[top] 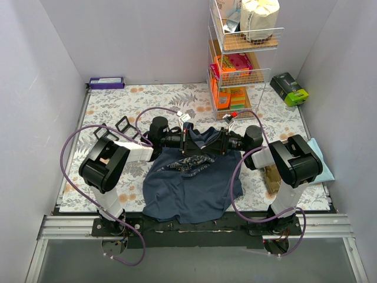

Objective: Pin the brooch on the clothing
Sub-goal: Pin the brooch to the clothes.

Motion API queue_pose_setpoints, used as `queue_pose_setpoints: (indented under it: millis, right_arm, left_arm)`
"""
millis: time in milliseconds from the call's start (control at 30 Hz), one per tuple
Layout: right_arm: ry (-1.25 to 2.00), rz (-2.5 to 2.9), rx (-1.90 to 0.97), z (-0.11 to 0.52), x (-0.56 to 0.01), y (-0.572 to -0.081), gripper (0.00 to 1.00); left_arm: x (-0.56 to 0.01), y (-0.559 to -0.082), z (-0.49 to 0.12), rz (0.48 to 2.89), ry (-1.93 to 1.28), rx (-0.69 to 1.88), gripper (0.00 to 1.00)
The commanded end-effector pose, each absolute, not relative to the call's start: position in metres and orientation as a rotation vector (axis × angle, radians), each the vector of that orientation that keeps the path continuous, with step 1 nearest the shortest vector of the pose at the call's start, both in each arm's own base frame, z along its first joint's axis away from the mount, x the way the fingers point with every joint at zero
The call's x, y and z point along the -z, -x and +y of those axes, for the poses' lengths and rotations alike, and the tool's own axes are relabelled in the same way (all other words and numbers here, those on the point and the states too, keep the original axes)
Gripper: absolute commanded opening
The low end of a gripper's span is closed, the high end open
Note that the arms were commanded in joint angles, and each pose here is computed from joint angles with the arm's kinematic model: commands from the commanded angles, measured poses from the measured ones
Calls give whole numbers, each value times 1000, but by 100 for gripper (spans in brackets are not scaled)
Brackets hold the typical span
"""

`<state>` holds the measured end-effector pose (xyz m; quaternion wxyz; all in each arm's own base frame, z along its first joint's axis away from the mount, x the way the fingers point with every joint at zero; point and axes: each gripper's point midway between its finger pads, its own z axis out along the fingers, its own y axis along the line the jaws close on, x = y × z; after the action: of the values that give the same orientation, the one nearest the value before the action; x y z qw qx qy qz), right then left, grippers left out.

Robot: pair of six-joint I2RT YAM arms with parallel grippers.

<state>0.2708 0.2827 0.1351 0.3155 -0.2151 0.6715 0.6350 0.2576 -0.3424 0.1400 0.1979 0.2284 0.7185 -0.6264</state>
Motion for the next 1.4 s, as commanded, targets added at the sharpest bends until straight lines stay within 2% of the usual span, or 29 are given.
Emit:
queue_pose_setpoints:
  millis: [0, 233, 600, 867, 1100, 1367]
  right_arm:
    - [632, 1643, -1629, 286, -153, -279, 63]
    - [589, 1654, -1552, 282, -157, -285, 68]
    - [353, 1573, -1510, 271, -178, -297, 73]
    - [208, 1548, -1548, 267, -172, -284, 73]
    - [201, 1491, -1596, 278, -180, -287, 68]
    - [216, 1446, -1583, 277, -193, -287, 67]
  left_arm:
    - [-162, -256, -347, 1923, -708, 1790, 0]
    - [-156, -270, -340, 1958, -581, 1725, 0]
    - [-168, -294, -325, 1789, -330, 1588, 0]
    - [-172, -309, -318, 1712, -189, 1518, 0]
    - [-174, -299, -329, 1693, -186, 1576, 0]
    - [-171, -294, -322, 1692, -116, 1568, 0]
